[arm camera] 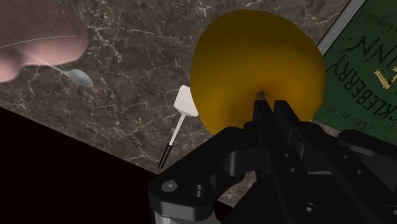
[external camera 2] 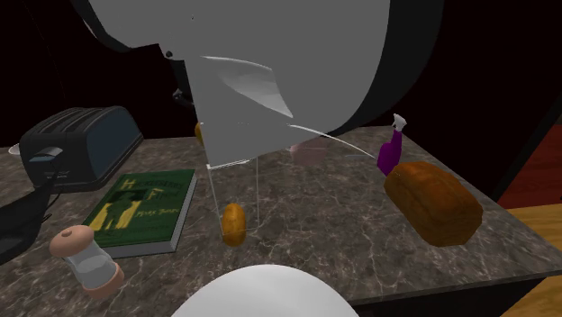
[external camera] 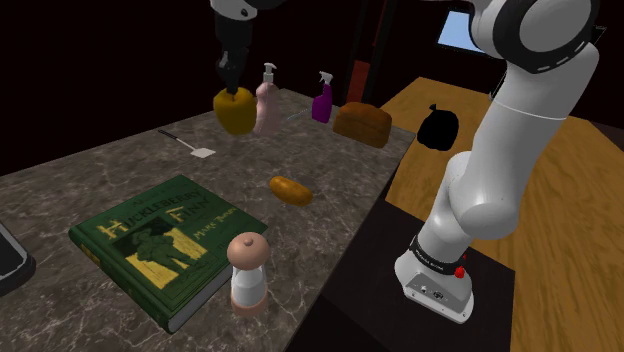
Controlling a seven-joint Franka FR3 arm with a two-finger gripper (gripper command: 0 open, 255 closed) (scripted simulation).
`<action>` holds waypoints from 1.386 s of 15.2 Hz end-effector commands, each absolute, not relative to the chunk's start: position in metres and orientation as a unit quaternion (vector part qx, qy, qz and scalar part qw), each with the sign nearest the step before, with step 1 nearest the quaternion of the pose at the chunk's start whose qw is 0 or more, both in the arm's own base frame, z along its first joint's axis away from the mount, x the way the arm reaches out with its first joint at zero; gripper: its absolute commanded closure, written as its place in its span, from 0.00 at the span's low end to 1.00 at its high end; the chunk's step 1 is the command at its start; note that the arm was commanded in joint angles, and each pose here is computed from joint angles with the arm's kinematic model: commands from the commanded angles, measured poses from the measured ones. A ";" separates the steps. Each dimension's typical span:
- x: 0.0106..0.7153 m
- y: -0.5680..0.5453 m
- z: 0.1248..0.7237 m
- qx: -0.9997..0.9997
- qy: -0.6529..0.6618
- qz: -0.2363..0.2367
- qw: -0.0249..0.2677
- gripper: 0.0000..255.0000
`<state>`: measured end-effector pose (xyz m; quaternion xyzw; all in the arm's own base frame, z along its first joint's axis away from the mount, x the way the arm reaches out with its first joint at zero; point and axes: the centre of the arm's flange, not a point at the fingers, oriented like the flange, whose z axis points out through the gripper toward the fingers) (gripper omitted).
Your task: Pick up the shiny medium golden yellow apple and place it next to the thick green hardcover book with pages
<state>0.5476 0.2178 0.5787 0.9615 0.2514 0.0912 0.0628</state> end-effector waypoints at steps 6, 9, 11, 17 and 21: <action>0.547 0.219 0.543 0.962 0.251 0.091 0.063 1.00; 0.547 0.219 0.527 0.962 0.251 0.091 0.063 1.00; 0.547 0.219 0.516 0.962 0.251 0.091 0.063 1.00; 0.547 0.219 0.485 0.962 0.251 0.091 0.063 1.00; 0.547 0.219 0.463 0.962 0.251 0.091 0.063 1.00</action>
